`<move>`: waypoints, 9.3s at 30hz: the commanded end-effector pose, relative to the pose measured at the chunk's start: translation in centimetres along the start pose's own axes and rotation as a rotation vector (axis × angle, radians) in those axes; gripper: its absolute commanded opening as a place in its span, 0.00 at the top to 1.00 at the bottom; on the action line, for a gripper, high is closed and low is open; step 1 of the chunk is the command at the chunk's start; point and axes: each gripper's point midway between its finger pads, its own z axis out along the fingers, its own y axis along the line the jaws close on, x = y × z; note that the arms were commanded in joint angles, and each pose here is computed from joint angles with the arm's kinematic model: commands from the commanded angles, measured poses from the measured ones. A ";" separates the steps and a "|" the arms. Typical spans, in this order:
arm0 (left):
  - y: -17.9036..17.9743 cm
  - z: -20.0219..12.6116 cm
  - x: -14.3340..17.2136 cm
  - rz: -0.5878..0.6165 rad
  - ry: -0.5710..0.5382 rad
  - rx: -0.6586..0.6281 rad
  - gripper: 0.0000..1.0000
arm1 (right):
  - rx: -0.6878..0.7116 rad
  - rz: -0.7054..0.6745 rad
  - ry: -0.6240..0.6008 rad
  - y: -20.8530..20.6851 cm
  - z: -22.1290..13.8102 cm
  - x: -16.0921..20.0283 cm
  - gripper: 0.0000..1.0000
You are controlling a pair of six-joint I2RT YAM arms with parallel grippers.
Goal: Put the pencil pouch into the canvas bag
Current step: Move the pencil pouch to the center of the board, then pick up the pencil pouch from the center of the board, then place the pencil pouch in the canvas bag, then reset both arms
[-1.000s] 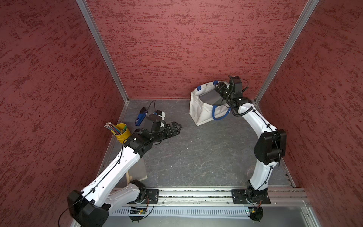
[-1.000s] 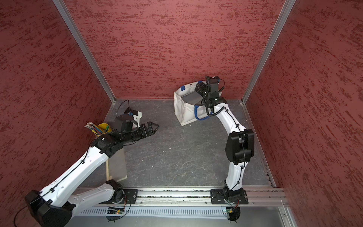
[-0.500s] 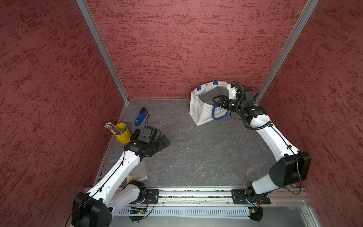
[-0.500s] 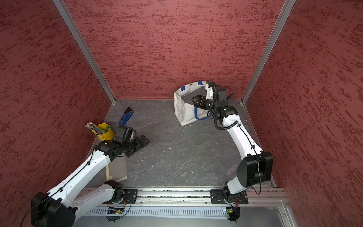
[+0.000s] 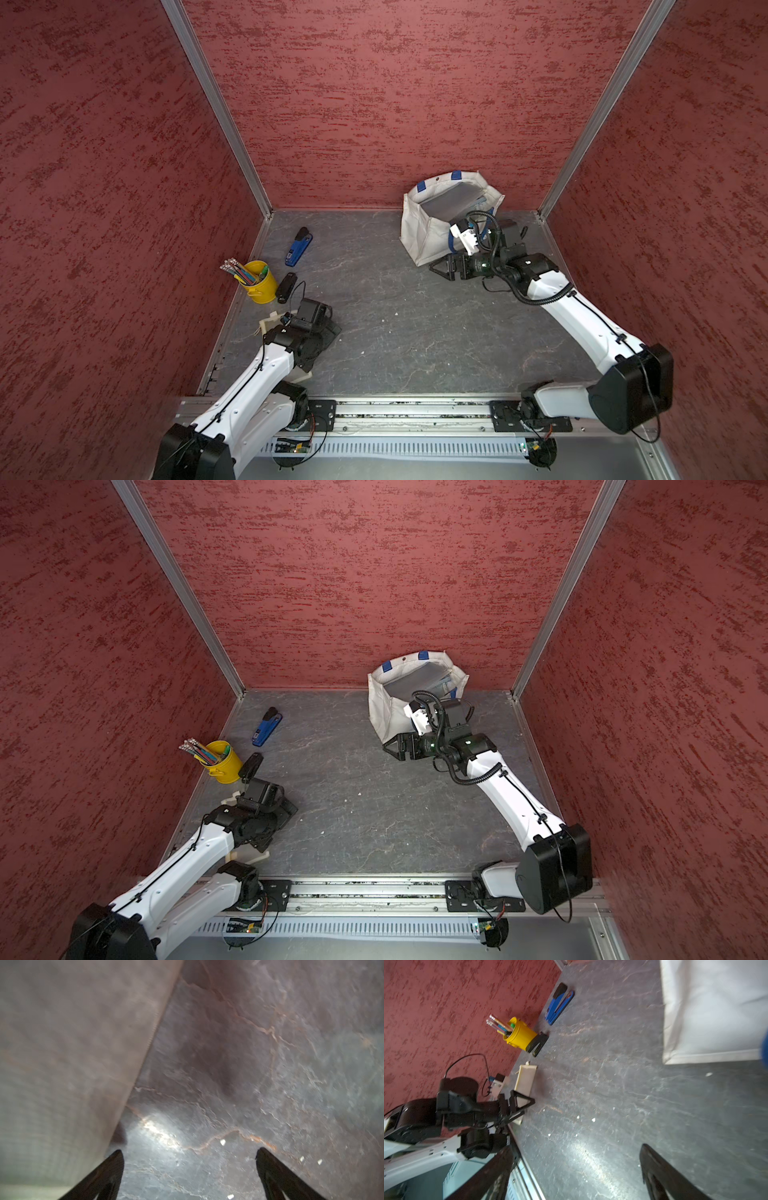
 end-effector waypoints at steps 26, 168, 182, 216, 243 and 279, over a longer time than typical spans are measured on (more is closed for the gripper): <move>1.1 -2.2 -9.2 -0.066 -0.110 0.044 0.00 | -0.037 -0.051 0.006 2.8 2.4 0.5 0.01; -30.0 -19.6 7.6 0.898 -0.129 0.918 0.01 | 0.437 0.429 -0.813 -13.0 -6.5 -30.9 1.00; -29.2 -19.5 6.3 0.888 -0.134 0.914 0.01 | 0.482 0.612 -0.740 -19.3 0.4 -25.3 1.00; -29.5 -17.6 4.3 0.840 -0.141 0.883 0.00 | 0.600 0.213 -0.542 -11.4 -6.1 -22.6 0.41; -13.1 -7.6 -14.1 0.633 -0.620 0.192 0.01 | 1.083 0.208 -0.792 -21.8 -17.8 1.8 0.01; -17.1 0.0 -17.0 0.831 -0.872 0.473 0.01 | 1.061 -0.120 -0.863 -27.9 -14.0 3.1 0.01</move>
